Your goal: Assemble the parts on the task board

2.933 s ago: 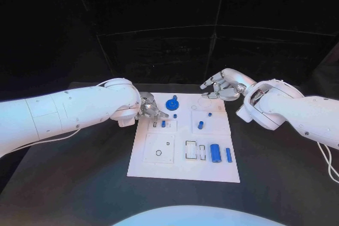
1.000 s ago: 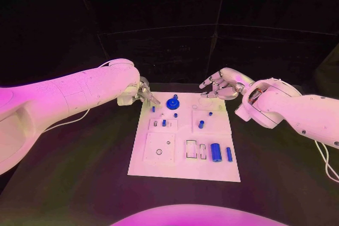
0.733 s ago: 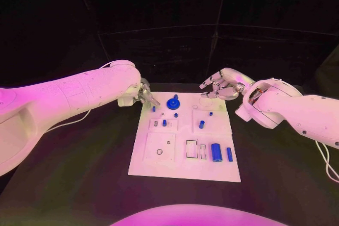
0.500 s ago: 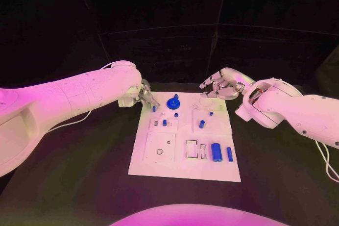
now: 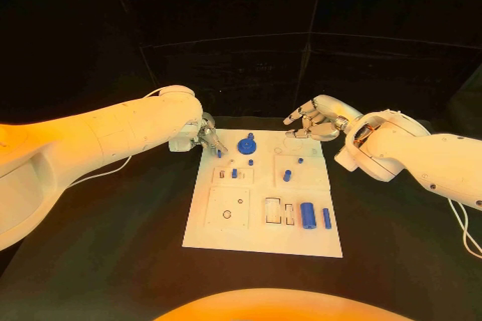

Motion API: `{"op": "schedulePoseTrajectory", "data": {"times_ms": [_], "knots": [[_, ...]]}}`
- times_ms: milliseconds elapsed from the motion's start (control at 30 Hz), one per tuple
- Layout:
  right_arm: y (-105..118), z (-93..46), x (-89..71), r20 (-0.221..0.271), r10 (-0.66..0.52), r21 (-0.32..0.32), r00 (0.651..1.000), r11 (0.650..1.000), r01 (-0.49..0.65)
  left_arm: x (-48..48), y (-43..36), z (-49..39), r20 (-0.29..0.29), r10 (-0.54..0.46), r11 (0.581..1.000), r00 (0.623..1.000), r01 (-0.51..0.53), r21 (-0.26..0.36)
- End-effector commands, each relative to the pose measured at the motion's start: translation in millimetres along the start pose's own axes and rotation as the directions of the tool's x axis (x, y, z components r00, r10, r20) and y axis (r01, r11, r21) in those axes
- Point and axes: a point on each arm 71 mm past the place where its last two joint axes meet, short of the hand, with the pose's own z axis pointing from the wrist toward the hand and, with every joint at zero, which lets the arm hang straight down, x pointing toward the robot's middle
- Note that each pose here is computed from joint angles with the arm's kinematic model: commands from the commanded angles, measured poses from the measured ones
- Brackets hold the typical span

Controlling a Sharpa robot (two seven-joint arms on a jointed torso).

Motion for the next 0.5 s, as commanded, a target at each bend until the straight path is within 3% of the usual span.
{"op": "schedulePoseTrajectory", "data": {"times_ms": [33, 500], "knots": [[1.9, 0.5, -0.2, -0.005, -0.001, -0.011, 1.0, 1.0, 0.001, 0.3, -3.0, -0.5, -0.009, 0.002, 1.0, 1.0, -0.002, 0.026], [1.7, 0.4, -0.3, -0.005, -0.001, -0.01, 1.0, 1.0, 0.001, 0.3, -6.2, -1.0, 0.005, -0.032, 0.998, 0.999, 0.031, 0.055]]}}
